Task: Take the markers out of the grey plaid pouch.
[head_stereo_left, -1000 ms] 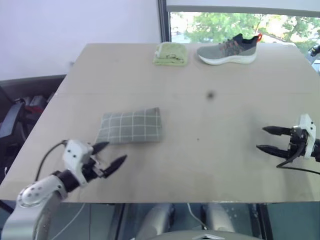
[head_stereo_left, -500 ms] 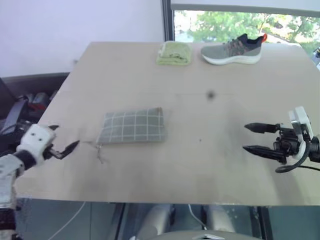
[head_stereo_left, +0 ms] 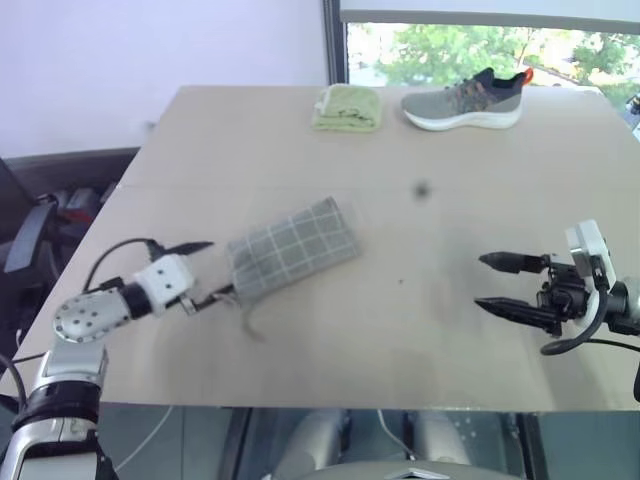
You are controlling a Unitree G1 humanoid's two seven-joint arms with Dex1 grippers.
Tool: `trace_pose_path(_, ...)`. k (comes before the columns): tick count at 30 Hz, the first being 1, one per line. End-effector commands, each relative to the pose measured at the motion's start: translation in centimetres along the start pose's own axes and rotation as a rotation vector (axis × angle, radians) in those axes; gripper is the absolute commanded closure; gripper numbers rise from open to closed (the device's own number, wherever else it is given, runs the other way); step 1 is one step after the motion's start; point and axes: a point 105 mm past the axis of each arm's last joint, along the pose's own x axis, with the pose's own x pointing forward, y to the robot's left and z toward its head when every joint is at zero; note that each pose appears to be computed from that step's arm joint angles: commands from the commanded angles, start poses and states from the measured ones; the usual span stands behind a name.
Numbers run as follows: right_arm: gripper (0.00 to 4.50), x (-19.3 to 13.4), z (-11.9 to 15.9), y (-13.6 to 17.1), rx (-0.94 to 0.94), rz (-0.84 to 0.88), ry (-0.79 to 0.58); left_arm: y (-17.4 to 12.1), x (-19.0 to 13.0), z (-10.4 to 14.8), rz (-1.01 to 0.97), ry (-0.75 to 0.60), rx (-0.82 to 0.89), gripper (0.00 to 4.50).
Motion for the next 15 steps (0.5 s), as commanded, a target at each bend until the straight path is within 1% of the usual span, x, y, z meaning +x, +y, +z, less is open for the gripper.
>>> trace_pose_path(1,0.00,-0.3,1.2,0.4,-0.060,-0.008,-0.022,-3.4,1.4,1.4,-0.176,-0.035,-0.002,0.05)
trace_pose_path(4,0.00,0.0,1.1,0.5,-0.061,-0.011,-0.027,-3.9,2.3,2.1,-0.200,-0.033,0.021,0.05)
trace_pose_path(8,0.00,0.3,1.3,0.6,-0.067,-0.016,-0.036,-3.7,3.4,1.9,-0.175,0.001,0.055,0.05)
trace_pose_path(11,0.00,0.4,1.3,0.5,-0.072,-0.027,-0.039,-3.4,4.3,1.7,-0.131,0.034,0.157,0.05)
trace_pose_path(14,0.00,0.3,1.3,0.5,-0.072,-0.033,-0.042,-3.4,4.4,1.8,-0.118,0.048,0.269,0.81)
trace_pose_path(15,0.00,0.3,1.3,0.5,-0.071,-0.035,-0.043,-3.3,4.3,1.9,-0.113,0.052,0.301,1.24)
